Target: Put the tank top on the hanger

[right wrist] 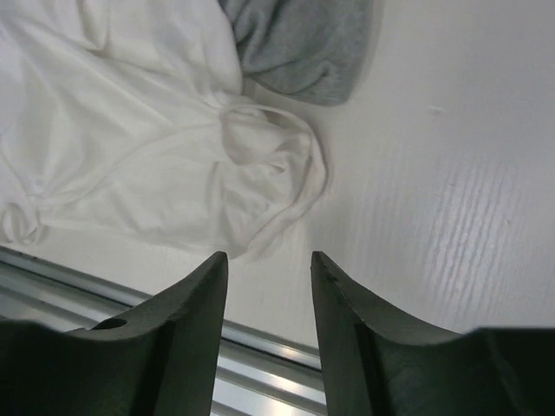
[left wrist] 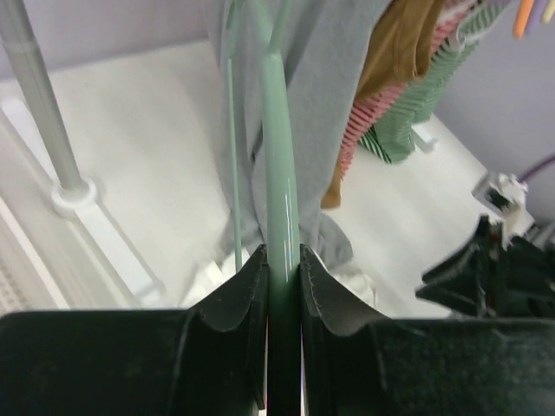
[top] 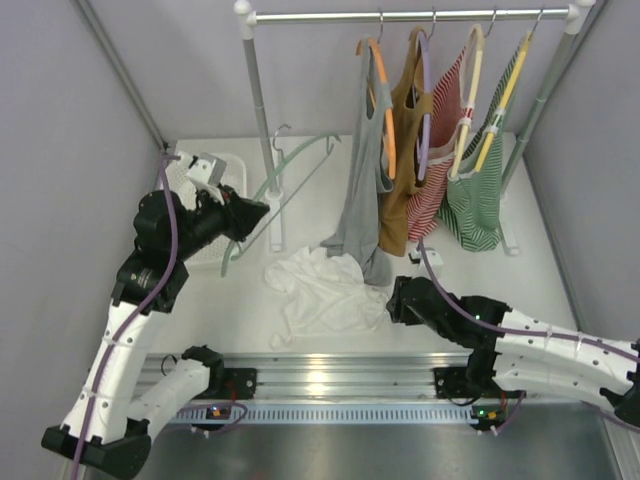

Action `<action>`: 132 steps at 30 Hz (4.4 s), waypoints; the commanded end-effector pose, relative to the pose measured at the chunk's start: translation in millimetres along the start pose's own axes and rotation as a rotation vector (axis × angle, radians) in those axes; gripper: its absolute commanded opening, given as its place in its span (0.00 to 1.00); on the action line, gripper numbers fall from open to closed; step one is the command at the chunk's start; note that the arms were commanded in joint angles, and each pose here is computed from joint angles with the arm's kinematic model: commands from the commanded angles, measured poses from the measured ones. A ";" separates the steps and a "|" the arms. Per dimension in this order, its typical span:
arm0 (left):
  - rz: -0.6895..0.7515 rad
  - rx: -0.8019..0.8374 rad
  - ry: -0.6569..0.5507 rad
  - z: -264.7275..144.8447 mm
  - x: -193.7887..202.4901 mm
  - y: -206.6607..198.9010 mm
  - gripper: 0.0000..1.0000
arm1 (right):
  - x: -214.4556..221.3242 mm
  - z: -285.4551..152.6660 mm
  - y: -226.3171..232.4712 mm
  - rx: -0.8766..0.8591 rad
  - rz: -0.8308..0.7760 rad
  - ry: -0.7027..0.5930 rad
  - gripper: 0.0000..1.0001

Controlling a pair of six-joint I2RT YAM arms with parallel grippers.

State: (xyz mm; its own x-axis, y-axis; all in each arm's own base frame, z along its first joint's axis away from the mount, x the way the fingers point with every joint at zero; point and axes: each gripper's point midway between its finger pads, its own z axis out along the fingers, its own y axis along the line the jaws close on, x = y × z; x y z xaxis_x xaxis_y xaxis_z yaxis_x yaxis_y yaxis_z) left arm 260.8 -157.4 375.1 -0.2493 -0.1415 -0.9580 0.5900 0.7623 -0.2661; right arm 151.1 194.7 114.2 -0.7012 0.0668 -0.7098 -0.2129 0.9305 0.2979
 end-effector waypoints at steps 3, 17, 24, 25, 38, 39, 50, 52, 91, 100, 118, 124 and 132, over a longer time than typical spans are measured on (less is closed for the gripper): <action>-0.084 0.104 0.087 -24.6 39.8 -23.9 0.00 | 10.2 21.0 -21.9 0.025 0.144 0.059 0.38; -0.105 0.260 0.274 -53.0 79.3 -57.1 0.00 | 27.5 77.5 -23.3 0.075 0.157 0.132 0.35; -0.102 0.335 0.371 -67.4 92.0 -79.2 0.00 | 35.7 91.6 -37.4 0.149 0.142 0.129 0.38; -0.093 0.322 0.389 -66.3 95.2 -78.0 0.00 | 35.1 92.5 -37.8 0.152 0.140 0.126 0.38; -0.042 0.291 0.506 -67.9 112.2 -81.6 0.00 | 43.5 87.0 -50.3 0.196 0.152 0.137 0.34; -0.042 0.288 0.509 -67.5 113.1 -81.2 0.00 | 43.6 84.0 -51.1 0.193 0.153 0.136 0.35; -0.044 0.305 0.533 -62.2 117.8 -84.1 0.00 | 47.9 86.0 -52.7 0.202 0.143 0.153 0.36; -0.041 0.301 0.534 -61.5 117.7 -83.6 0.00 | 46.7 88.0 -52.5 0.213 0.139 0.155 0.36; -0.062 0.287 0.547 -57.5 127.5 -81.3 0.00 | 64.5 74.5 -22.9 0.207 0.064 0.253 0.30; -0.083 0.278 0.539 -59.1 134.5 -80.0 0.00 | 76.5 62.4 -37.7 0.261 0.044 0.294 0.22; -0.138 0.389 0.539 -66.2 142.9 -97.6 0.00 | 36.0 48.8 -41.3 0.246 0.107 0.177 0.00; -0.152 0.416 0.559 -65.5 148.3 -101.7 0.00 | 24.4 44.8 -40.9 0.247 0.112 0.152 0.00; -0.151 0.430 0.591 -61.6 158.3 -102.7 0.00 | 16.6 43.5 -39.2 0.237 0.111 0.133 0.00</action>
State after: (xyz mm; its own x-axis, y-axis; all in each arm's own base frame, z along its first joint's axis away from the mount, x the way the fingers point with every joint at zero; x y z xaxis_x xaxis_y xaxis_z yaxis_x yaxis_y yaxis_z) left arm 109.4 -208.2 247.3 -0.6902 0.2465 -0.6804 0.6955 0.4858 -0.5294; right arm 163.3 169.5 40.2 -0.8338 0.1122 -0.5405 0.0227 0.9853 0.1696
